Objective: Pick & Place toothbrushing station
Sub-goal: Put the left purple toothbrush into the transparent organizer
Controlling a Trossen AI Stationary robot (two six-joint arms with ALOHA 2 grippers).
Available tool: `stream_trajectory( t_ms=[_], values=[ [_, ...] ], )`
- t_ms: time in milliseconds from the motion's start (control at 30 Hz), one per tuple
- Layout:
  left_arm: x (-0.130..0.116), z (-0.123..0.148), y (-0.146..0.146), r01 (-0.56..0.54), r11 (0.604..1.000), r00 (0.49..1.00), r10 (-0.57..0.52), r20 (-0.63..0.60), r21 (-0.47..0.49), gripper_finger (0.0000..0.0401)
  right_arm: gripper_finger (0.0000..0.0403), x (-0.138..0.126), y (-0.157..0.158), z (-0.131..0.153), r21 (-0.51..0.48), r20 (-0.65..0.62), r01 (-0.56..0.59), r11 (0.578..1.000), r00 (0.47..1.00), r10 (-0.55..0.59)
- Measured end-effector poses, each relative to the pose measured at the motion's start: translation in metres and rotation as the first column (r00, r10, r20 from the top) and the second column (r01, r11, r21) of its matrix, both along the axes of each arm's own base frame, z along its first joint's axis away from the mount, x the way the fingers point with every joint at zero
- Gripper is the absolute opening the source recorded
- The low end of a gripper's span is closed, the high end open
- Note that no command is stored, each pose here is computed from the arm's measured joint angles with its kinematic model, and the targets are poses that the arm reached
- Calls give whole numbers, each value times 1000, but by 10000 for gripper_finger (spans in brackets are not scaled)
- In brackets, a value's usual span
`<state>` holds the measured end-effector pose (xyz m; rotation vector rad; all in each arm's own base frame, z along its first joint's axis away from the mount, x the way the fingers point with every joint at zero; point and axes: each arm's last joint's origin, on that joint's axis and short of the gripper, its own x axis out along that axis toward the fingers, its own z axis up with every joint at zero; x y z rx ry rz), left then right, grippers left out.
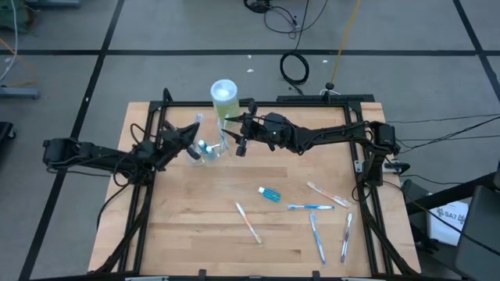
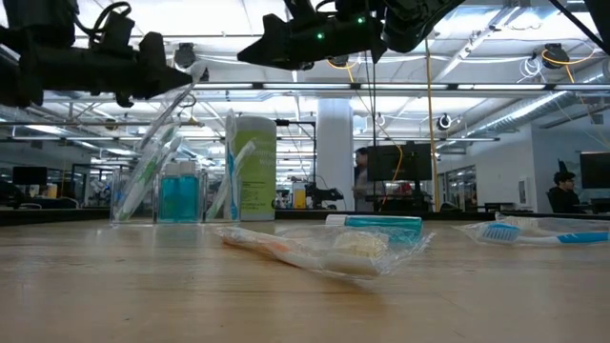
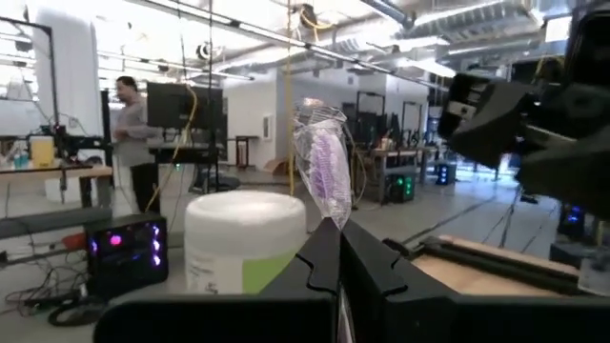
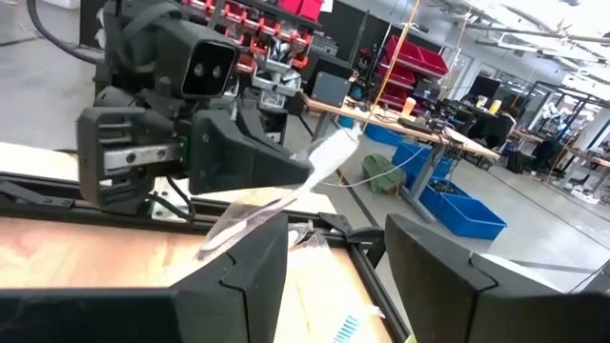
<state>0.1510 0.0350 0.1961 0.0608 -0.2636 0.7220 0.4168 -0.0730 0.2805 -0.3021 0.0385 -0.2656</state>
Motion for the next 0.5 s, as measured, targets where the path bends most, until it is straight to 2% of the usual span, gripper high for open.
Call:
stream_trajectory(
  t_ms=[267,367,500],
  values=[
    [6,-13,-2,-17,998,999,14,-52,-57,0,169,0,0,1,-1,8,0,1000,1000,0],
    [8,-19,-1,-54,996,996,48,-79,-75,0,169,0,0,1,-1,8,0,1000,1000,0],
    [11,-19,-1,-63,996,997,60,-49,-67,0,169,0,0,1,-1,8,0,1000,1000,0]
  ],
)
